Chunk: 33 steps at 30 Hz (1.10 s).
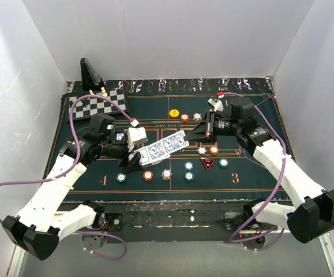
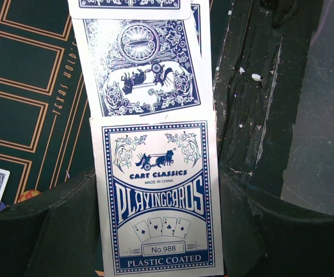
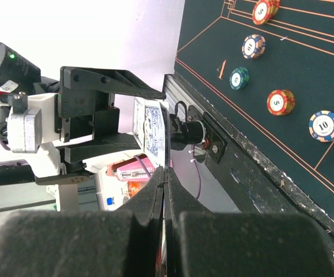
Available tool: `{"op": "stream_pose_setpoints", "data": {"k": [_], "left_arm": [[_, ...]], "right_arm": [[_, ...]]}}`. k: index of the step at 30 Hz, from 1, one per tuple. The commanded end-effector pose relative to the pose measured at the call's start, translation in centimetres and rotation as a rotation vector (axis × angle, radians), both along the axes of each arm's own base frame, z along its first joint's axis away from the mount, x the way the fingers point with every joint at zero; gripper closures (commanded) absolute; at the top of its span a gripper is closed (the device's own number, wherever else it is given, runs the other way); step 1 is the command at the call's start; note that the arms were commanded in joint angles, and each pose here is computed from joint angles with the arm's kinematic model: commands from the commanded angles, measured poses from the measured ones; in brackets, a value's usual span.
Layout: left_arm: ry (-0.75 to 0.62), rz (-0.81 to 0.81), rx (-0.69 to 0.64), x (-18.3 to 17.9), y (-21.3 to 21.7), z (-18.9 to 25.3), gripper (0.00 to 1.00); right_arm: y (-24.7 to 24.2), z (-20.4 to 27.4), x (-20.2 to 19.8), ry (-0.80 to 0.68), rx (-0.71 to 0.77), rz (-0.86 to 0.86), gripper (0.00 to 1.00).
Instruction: Distribute texas hold em gaming equipment
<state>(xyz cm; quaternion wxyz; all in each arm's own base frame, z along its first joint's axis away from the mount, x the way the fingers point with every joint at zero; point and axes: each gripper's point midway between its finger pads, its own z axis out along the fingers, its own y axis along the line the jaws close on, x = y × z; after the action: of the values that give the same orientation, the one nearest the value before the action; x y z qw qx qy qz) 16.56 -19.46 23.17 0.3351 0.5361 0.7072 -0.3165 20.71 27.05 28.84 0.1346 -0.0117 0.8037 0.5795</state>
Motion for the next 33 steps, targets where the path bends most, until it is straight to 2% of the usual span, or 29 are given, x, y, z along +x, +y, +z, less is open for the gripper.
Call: {"op": "stream_pose_setpoints", "data": {"k": [1, 6, 20, 26, 33], "left_arm": [[-0.039, -0.006, -0.029, 0.0, -0.1, 1.0, 0.91], [-0.037, -0.006, -0.028, -0.1, 0.0, 0.8, 0.91], [-0.045, -0.005, -0.024, -0.3, 0.2, 0.8, 0.92], [-0.04, -0.009, -0.034, -0.2, -0.1, 1.1, 0.91], [-0.032, -0.011, -0.037, -0.2, -0.2, 1.1, 0.91]], "right_arm": [[0.0, 3.3, -0.2, -0.069, 0.086, 0.031, 0.99], [-0.4, 3.8, 0.2, -0.076, 0.102, 0.015, 0.99], [-2.1, 3.1, 6.6, -0.021, 0.171, -0.094, 0.99], [-3.6, 0.2, 12.6, -0.019, 0.118, -0.203, 0.99], [-3.2, -6.0, 22.3, 0.008, 0.024, -0.317, 0.99]]}}
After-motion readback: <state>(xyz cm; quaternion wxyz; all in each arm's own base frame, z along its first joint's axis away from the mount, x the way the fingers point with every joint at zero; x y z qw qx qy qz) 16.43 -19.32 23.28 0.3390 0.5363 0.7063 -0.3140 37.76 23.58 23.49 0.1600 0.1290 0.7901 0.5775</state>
